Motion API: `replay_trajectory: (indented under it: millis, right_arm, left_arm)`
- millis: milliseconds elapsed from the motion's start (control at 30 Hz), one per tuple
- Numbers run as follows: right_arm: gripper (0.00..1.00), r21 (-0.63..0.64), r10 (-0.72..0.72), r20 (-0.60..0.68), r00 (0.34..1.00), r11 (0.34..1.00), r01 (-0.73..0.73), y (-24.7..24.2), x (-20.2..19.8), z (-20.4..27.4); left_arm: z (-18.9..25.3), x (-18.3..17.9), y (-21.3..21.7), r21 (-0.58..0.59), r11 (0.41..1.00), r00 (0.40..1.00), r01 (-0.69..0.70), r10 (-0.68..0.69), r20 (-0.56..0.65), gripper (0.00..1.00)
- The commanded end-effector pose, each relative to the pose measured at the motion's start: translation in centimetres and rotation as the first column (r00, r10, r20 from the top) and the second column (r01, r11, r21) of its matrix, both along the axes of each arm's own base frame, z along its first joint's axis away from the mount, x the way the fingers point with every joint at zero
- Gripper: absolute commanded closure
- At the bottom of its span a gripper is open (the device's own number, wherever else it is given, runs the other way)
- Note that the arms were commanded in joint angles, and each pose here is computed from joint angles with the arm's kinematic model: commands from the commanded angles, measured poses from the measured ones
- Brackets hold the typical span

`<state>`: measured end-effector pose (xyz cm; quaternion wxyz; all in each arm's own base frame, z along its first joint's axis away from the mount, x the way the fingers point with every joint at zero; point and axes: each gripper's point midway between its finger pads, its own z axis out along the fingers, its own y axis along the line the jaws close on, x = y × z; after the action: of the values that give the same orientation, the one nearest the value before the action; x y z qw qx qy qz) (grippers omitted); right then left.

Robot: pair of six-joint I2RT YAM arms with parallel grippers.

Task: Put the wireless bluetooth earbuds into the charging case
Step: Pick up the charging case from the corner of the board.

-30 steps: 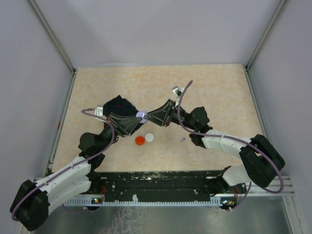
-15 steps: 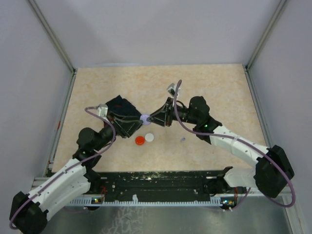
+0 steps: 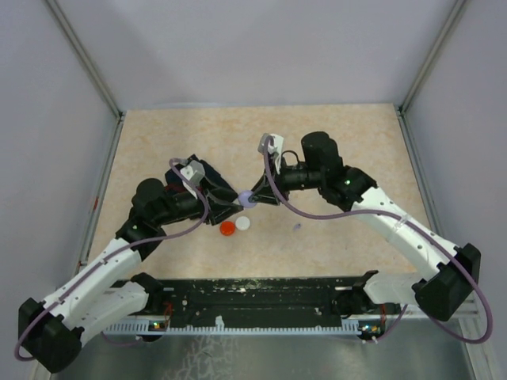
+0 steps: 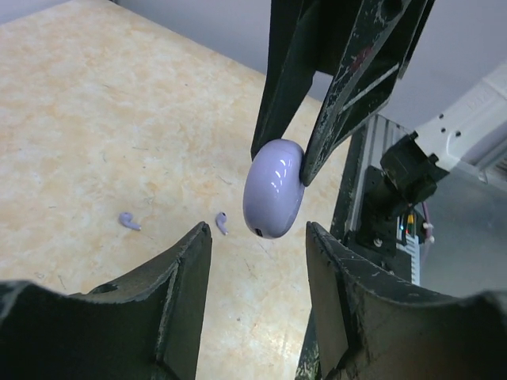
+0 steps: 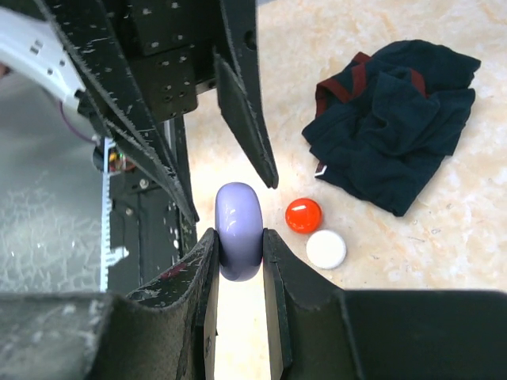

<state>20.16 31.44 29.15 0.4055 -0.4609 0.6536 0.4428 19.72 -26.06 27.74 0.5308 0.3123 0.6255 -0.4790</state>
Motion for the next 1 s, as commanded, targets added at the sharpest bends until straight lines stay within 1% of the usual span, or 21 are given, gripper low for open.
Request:
replay_trajectory:
  millis: [0,133,200,333,433,633,800,933,967]
  right_arm:
    - [1.00,-0.071,0.126,0.087,0.988,0.990,-0.120,-0.9,-1.3,0.8]
    - [1.00,-0.110,0.181,0.099,0.978,0.979,-0.170,-1.1,-1.7,0.6]
    - [1.00,-0.124,0.200,0.102,0.974,0.974,-0.187,-1.0,-1.7,0.4]
    - [1.00,-0.152,0.247,0.082,0.966,0.961,-0.233,-0.9,-2.0,-0.2]
    - [1.00,-0.191,0.260,0.066,0.963,0.951,-0.244,-0.7,-1.9,-1.0]
    - [1.00,-0.204,0.271,0.067,0.960,0.946,-0.253,-0.1,-1.9,-1.0]
    - [1.00,-0.232,0.287,0.065,0.956,0.936,-0.266,0.2,-2.1,-1.3]
    - [1.00,-0.252,0.308,0.064,0.949,0.925,-0.283,0.7,-2.4,-1.6]
    - [1.00,-0.255,0.308,0.069,0.949,0.925,-0.281,0.8,-2.4,-1.5]
  left_arm:
    - [0.3,-1.7,-0.8,0.045,0.987,0.986,0.152,-0.154,0.056,0.45]
    - [0.0,-1.9,-1.4,0.050,0.977,0.977,0.206,-0.208,0.039,0.48]
    - [0.0,-2.0,-1.6,0.045,0.974,0.973,0.224,-0.226,0.042,0.51]
    - [0.2,-2.6,-2.0,0.035,0.958,0.956,0.286,-0.287,0.054,0.53]
    - [0.3,-2.9,-2.4,0.033,0.944,0.942,0.329,-0.330,0.053,0.54]
    - [-0.3,-3.2,-2.9,0.035,0.921,0.921,0.389,-0.389,0.017,0.57]
    - [-0.7,-3.2,-3.0,0.037,0.916,0.917,0.399,-0.399,0.002,0.61]
    - [-0.9,-3.8,-3.0,0.037,0.900,0.900,0.435,-0.435,-0.002,0.69]
    - [-1.0,-3.9,-3.0,0.037,0.895,0.896,0.445,-0.445,-0.009,0.74]
